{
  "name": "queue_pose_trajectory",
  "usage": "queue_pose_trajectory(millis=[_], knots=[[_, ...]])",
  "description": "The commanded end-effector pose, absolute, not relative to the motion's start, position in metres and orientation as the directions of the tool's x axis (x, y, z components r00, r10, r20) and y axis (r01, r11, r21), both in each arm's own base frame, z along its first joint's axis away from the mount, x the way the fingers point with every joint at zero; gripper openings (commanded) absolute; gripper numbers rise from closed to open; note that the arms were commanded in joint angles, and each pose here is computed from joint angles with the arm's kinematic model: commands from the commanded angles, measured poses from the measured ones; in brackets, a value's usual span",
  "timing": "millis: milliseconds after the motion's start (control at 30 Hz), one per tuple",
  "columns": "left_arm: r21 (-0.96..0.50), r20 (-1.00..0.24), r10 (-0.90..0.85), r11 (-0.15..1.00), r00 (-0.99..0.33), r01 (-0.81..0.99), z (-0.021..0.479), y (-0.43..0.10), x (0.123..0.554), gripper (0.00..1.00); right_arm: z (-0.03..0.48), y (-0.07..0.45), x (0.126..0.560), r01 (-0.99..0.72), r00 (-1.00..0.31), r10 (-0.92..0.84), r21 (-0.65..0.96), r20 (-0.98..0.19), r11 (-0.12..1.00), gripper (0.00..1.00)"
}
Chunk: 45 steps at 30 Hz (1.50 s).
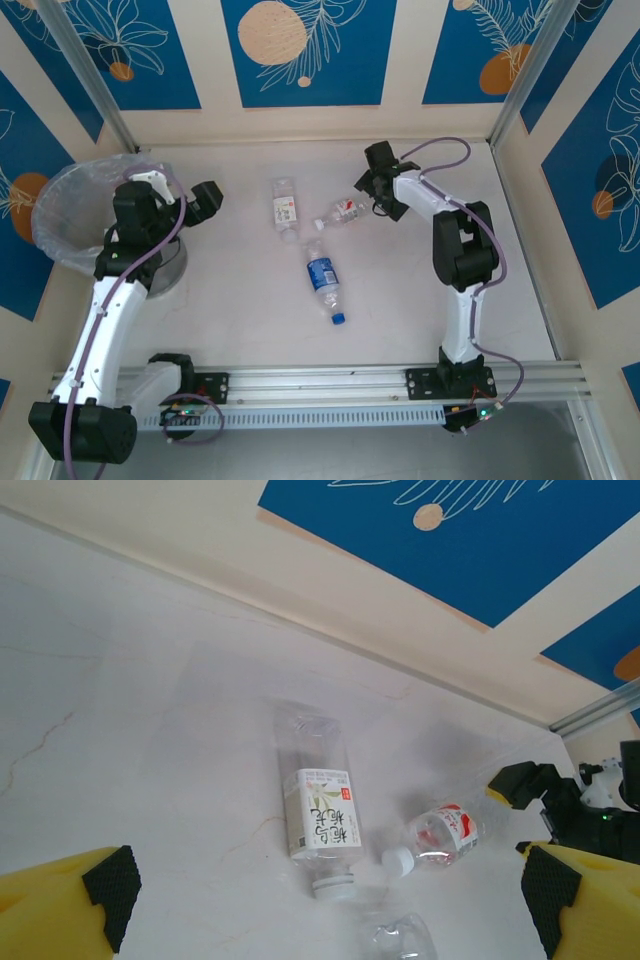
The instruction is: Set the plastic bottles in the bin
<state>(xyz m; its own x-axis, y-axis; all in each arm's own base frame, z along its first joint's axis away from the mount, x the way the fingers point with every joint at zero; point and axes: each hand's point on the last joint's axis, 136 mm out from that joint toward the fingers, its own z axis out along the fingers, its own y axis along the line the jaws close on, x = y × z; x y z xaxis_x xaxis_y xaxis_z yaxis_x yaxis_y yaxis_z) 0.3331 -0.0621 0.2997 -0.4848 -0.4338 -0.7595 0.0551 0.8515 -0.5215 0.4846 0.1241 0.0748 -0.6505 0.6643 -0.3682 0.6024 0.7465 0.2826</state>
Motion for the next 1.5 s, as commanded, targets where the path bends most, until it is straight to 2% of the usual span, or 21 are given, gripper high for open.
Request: queue_pose_trajectory(millis=[0, 267, 633, 933, 1467], knots=[[-0.504, -0.739, -0.418, 0.863, -0.528, 0.022, 0.281, -0.061, 0.327, 1.00, 0.065, 0.132, 0.489, 0.625, -0.658, 0.692, 0.298, -0.297, 0.722, 1.00], [-0.480, -0.750, -0.421, 0.877, -0.511, -0.020, 0.270, -0.051, 0.328, 0.99, 0.045, 0.139, 0.493, 0.624, -0.687, 0.679, 0.269, -0.258, 0.734, 0.98], [-0.483, -0.740, -0.381, 0.874, -0.554, 0.044, 0.270, -0.064, 0.328, 0.99, 0.021, 0.150, 0.485, 0.623, -0.713, 0.680, 0.291, -0.170, 0.726, 0.97], [-0.461, -0.742, -0.382, 0.888, -0.551, 0.005, 0.266, -0.056, 0.327, 0.99, 0.024, 0.147, 0.489, 0.607, -0.721, 0.666, 0.288, -0.192, 0.740, 0.91], [-0.496, -0.712, -0.411, 0.869, -0.569, -0.008, 0.262, -0.060, 0.329, 0.99, 0.065, 0.148, 0.500, 0.512, -0.712, 0.633, 0.394, -0.303, 0.764, 0.68]])
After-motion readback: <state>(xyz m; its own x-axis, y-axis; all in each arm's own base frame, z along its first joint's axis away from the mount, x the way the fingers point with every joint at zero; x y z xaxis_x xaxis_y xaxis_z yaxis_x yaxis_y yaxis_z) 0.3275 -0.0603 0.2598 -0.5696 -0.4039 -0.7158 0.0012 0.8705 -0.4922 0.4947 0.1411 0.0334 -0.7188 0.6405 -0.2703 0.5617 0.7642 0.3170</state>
